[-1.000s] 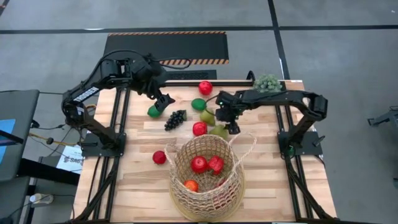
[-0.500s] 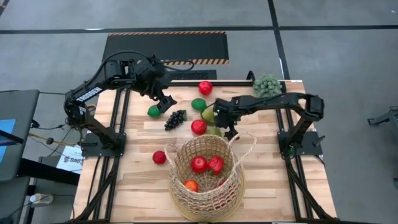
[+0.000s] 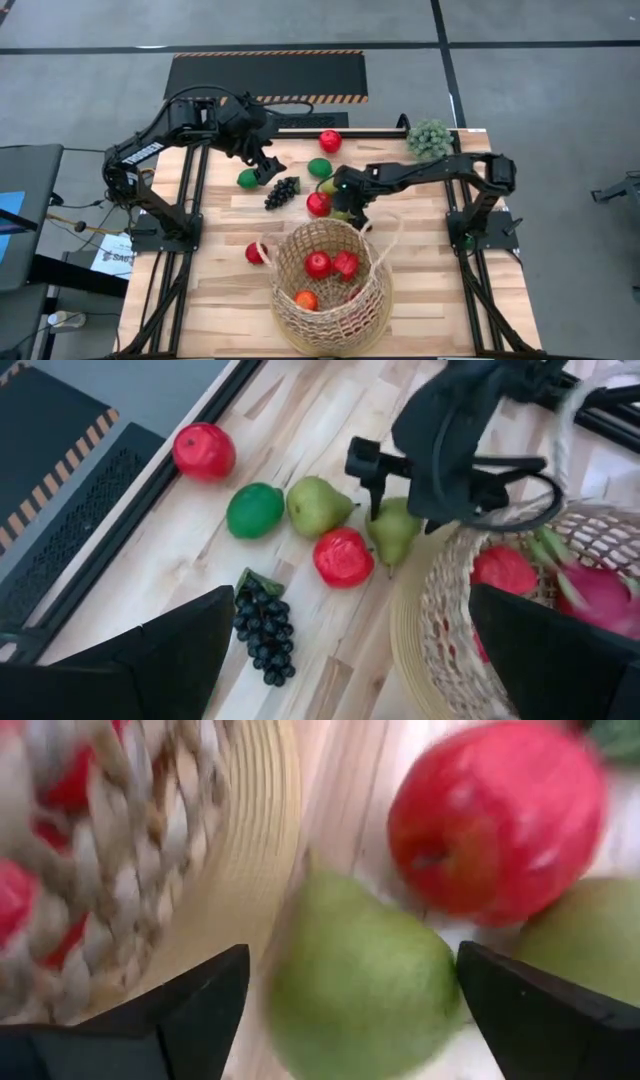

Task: Build produce basket
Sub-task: Put the pear into the basket

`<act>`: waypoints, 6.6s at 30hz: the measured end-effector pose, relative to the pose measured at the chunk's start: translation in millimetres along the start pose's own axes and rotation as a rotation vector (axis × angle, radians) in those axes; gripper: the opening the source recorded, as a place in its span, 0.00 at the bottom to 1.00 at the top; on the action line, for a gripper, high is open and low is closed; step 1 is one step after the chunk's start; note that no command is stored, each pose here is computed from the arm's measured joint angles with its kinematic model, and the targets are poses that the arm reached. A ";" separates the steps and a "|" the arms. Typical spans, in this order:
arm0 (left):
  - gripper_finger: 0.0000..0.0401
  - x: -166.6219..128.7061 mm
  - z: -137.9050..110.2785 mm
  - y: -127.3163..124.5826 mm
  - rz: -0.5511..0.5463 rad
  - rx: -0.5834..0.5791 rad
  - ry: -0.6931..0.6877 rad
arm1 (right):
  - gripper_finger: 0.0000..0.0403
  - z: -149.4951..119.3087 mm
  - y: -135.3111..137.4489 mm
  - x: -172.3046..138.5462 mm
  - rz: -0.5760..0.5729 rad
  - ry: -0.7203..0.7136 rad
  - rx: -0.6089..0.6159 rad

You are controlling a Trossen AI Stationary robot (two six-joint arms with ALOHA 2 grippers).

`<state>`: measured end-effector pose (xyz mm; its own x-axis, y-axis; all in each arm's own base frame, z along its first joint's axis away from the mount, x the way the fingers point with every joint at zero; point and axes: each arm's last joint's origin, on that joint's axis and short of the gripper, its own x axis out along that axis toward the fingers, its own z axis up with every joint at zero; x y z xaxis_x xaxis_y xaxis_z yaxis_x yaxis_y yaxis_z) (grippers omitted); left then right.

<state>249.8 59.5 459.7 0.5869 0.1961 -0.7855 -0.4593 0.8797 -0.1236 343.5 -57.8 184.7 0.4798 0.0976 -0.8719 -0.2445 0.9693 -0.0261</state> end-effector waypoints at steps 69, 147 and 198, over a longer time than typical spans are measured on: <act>0.97 45.9 121.5 -55.0 -0.537 0.176 -1.067 | 0.72 -45.9 57.4 -351.8 -0.377 -1.338 0.339; 0.97 75.2 123.9 -63.2 -0.626 0.074 -0.979 | 0.75 6.6 44.0 -318.6 -0.132 -1.405 0.233; 0.84 78.6 124.3 -63.0 -0.585 0.130 -1.001 | 0.85 -6.3 44.0 -310.3 -0.155 -1.235 0.237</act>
<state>407.8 73.4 481.1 0.9770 -0.0506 0.2069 0.0929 0.9754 -0.2000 178.6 -46.8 451.0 0.9853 0.0014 0.1708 -0.0209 0.9934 0.1126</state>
